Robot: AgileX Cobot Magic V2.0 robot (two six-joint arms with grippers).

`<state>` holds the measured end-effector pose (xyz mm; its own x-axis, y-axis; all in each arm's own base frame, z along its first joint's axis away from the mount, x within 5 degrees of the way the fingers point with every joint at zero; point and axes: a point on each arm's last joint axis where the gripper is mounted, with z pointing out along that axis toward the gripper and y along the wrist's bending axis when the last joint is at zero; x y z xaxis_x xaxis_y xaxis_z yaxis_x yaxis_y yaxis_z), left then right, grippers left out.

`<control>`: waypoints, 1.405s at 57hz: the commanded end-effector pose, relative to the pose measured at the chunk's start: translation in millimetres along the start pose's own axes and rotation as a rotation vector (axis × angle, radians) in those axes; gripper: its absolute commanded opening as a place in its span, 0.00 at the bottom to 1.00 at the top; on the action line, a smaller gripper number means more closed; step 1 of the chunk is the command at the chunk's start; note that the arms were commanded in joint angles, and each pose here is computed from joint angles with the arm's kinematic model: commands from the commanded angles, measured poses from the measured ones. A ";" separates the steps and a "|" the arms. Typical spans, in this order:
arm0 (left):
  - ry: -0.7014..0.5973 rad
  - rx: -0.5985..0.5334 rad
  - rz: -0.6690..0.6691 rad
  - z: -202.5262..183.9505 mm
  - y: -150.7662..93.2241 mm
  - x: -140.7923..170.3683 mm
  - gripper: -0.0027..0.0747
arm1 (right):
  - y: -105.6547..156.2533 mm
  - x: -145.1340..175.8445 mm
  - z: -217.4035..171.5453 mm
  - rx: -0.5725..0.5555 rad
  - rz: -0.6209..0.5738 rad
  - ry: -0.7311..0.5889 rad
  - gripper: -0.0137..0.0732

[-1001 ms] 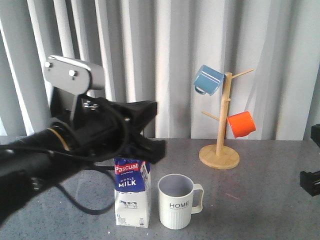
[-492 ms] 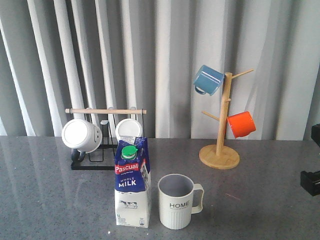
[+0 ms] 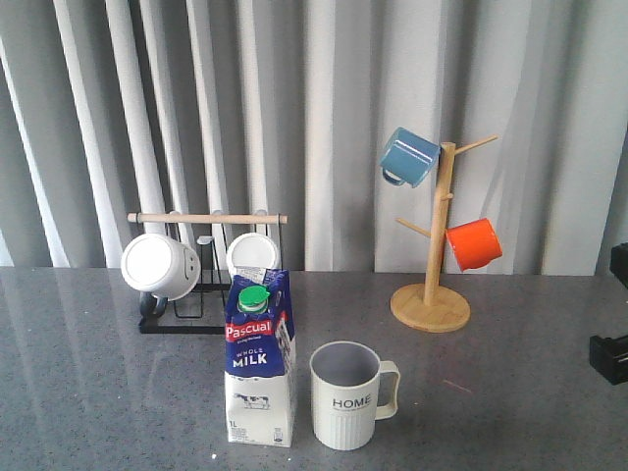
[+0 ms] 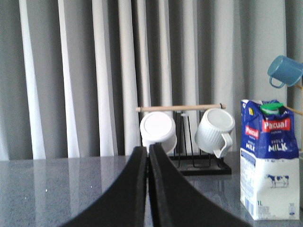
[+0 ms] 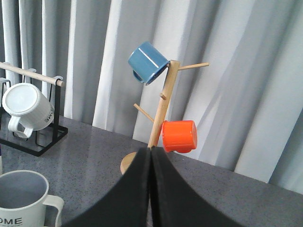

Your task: Place milk next to cup

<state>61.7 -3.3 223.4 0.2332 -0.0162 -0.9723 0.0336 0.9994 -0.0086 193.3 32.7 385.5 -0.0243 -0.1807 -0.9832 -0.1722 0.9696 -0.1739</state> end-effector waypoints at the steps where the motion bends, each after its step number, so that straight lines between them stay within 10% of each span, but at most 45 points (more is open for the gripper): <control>1: 0.013 0.009 -0.027 -2.7 -0.6 -3.2 0.03 | -3.0 -19.0 -4.4 0.016 -0.007 -0.110 0.15; 80: 0.139 0.102 0.057 -10.2 -3.9 8.6 0.03 | -2.9 -18.6 -4.3 0.015 -0.007 -0.106 0.15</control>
<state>56.1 -7.0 198.5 0.0027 0.0746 -0.9972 0.1268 0.9891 0.0743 193.3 32.7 385.2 -0.0273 -0.1812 -0.9831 -0.1725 0.9695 -0.1739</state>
